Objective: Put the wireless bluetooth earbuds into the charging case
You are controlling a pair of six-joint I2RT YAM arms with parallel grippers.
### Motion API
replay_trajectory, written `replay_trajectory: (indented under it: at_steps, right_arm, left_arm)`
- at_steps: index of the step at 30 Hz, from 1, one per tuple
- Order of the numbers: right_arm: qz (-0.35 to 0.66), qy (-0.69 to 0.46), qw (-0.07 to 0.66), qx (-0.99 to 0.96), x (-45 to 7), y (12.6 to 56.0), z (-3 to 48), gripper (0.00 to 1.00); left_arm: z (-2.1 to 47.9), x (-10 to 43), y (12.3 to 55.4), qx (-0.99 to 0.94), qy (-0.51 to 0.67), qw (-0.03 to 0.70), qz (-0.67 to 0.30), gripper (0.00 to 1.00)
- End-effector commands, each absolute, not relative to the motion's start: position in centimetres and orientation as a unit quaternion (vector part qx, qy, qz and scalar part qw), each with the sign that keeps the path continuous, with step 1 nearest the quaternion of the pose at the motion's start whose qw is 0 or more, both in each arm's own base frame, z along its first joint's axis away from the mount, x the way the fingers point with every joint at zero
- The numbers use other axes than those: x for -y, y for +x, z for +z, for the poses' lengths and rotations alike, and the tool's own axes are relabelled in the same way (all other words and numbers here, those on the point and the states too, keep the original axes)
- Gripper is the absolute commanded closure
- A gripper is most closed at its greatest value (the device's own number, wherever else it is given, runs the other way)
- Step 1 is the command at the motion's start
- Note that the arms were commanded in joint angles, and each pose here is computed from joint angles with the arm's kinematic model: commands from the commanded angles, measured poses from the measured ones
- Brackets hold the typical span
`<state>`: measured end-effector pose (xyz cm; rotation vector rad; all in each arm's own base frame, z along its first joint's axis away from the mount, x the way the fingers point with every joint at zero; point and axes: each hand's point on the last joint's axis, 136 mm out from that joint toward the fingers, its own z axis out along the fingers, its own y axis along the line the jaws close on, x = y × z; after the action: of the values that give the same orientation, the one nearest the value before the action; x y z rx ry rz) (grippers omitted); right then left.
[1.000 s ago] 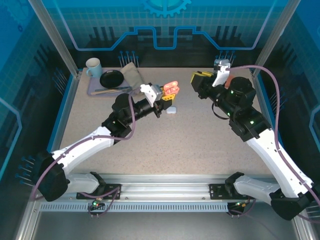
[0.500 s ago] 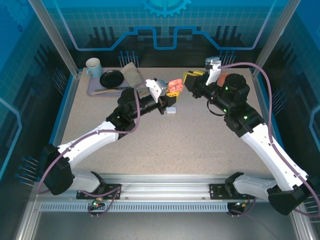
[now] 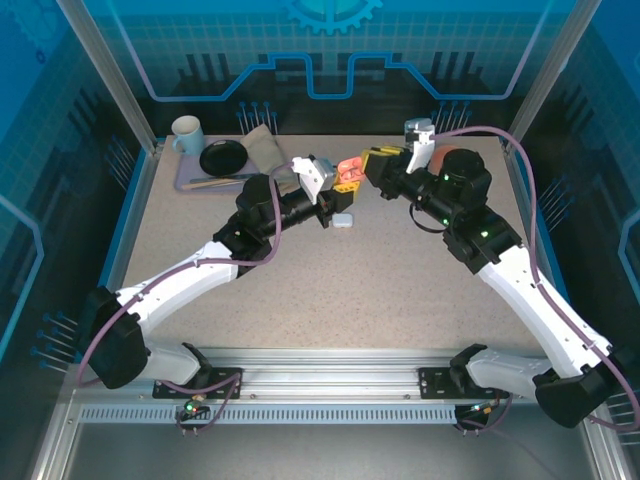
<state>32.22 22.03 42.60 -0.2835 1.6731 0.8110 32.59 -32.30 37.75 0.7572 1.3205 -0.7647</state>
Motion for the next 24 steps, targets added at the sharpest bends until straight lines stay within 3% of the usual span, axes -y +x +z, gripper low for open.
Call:
replay_trajectory:
  at_steps: [1, 24]
  right_arm:
    - [0.355, -0.117, 0.591, -0.715, -22.0, 32.4, 42.5, 0.77]
    - [0.359, -0.125, 0.567, -0.731, -22.8, 32.5, 40.3, 0.80]
  left_arm:
    - [40.5, 32.0, 32.4, -0.557, 0.332, 0.679, -0.344, 1.00]
    - [40.9, 31.6, 32.8, -0.558, 0.325, 0.686, -0.336, 1.00]
